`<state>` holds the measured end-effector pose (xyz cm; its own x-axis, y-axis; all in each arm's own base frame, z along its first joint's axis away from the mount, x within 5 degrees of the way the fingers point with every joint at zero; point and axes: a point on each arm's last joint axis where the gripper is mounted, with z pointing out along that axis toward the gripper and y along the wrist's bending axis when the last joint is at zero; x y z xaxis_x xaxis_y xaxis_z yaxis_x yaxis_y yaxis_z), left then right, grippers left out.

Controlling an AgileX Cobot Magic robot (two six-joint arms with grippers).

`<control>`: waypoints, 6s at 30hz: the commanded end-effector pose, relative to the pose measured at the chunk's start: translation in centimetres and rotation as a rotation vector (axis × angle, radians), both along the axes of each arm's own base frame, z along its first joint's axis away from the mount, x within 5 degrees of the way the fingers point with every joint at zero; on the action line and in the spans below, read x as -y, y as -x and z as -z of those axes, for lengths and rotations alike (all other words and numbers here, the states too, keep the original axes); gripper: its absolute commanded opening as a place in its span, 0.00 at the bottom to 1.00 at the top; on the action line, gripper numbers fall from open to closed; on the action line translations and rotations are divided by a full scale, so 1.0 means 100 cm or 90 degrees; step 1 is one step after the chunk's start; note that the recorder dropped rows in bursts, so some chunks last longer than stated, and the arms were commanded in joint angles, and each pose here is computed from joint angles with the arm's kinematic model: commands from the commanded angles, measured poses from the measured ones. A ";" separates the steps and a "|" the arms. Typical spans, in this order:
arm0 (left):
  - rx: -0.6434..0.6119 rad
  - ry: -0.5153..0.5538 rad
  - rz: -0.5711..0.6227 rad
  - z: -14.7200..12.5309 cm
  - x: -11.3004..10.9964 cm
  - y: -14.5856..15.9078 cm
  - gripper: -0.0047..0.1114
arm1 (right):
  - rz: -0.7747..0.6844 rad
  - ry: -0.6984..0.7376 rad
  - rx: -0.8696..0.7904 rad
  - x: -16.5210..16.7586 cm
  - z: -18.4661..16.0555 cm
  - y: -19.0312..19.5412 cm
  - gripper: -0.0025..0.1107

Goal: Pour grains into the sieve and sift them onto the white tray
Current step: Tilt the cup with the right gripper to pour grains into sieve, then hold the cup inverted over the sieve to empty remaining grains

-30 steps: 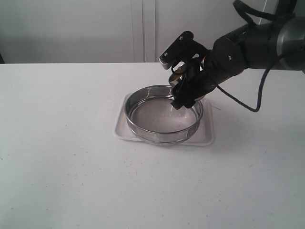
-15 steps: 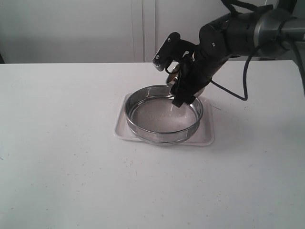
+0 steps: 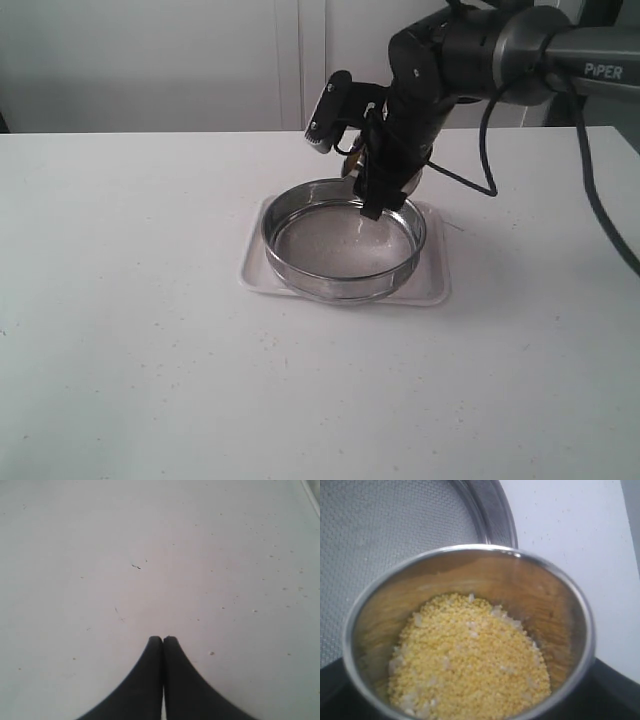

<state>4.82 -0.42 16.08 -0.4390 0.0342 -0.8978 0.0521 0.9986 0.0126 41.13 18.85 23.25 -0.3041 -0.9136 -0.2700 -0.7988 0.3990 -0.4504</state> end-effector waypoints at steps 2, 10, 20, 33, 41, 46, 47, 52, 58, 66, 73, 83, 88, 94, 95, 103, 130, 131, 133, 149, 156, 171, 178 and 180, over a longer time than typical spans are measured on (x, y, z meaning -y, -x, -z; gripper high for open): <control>-0.005 0.005 -0.003 0.003 0.000 0.000 0.04 | -0.046 0.047 0.004 -0.008 -0.001 -0.002 0.02; -0.005 0.005 -0.003 0.003 0.000 0.000 0.04 | -0.105 0.158 0.014 -0.029 0.013 0.001 0.02; -0.005 0.005 -0.003 0.003 0.000 0.000 0.04 | -0.099 0.219 0.027 -0.035 0.024 0.001 0.02; -0.005 0.005 -0.003 0.003 0.000 0.000 0.04 | -0.073 0.235 0.026 -0.037 0.027 0.003 0.02; -0.005 0.005 -0.003 0.003 0.000 0.000 0.04 | -0.017 0.257 0.040 -0.030 0.024 0.002 0.02; -0.005 0.005 -0.003 0.003 0.000 0.000 0.04 | 0.009 0.274 0.049 -0.027 0.023 0.001 0.02; -0.005 0.005 -0.003 0.003 0.000 0.000 0.04 | 0.010 0.277 0.049 -0.026 0.023 0.001 0.02; -0.005 0.005 -0.003 0.003 0.000 0.000 0.04 | 0.021 0.313 0.037 -0.022 0.029 0.001 0.02; -0.005 0.005 -0.003 0.003 0.000 0.000 0.04 | 0.042 0.350 0.011 -0.017 0.032 0.003 0.02; -0.005 0.005 -0.003 0.003 0.000 0.000 0.04 | 0.054 0.314 0.054 -0.021 0.031 -0.002 0.02; -0.005 0.005 -0.003 0.003 0.000 0.000 0.04 | 0.004 0.258 0.119 -0.034 0.029 -0.009 0.02; -0.005 0.005 -0.003 0.003 0.000 0.000 0.04 | -0.057 0.285 0.126 -0.043 0.029 -0.006 0.02; -0.005 0.005 -0.003 0.003 0.000 0.000 0.04 | -0.061 0.326 0.132 -0.046 0.027 -0.001 0.02; -0.005 0.005 -0.003 0.003 0.000 0.000 0.04 | -0.063 0.377 0.126 -0.047 0.025 0.004 0.02; -0.005 0.005 -0.003 0.003 0.000 0.000 0.04 | -0.062 0.392 0.129 -0.046 0.024 0.004 0.02; -0.005 0.005 -0.003 0.003 0.000 0.000 0.04 | -0.066 0.427 0.130 -0.054 0.022 0.012 0.02; -0.005 0.005 -0.003 0.003 0.000 0.000 0.04 | -0.015 0.503 0.088 -0.048 0.019 0.024 0.02; -0.005 0.005 -0.003 0.003 0.000 0.000 0.04 | -0.016 0.506 0.090 -0.048 0.018 0.023 0.02; -0.005 0.005 -0.003 0.003 0.000 0.000 0.04 | -0.018 0.515 0.099 -0.048 0.017 0.022 0.02; -0.005 0.005 -0.003 0.003 0.000 0.000 0.04 | -0.114 0.642 0.128 -0.046 0.007 0.016 0.02; -0.005 0.005 -0.003 0.003 0.000 0.000 0.04 | -0.146 0.661 0.121 -0.047 0.008 0.016 0.02; -0.005 0.005 -0.003 0.003 0.000 0.000 0.04 | -0.234 0.655 0.145 -0.056 0.010 0.012 0.02; -0.005 0.005 -0.003 0.003 0.000 0.000 0.04 | -0.244 0.635 0.142 -0.058 0.012 0.012 0.02; -0.005 0.005 -0.003 0.003 0.000 0.000 0.04 | -0.261 0.655 0.134 -0.057 0.012 0.012 0.02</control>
<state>4.82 -0.42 16.08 -0.4390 0.0342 -0.8978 0.0521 0.9986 0.0126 39.88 24.55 21.42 0.0176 -0.7731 0.6340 -0.6657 -0.4821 -0.5695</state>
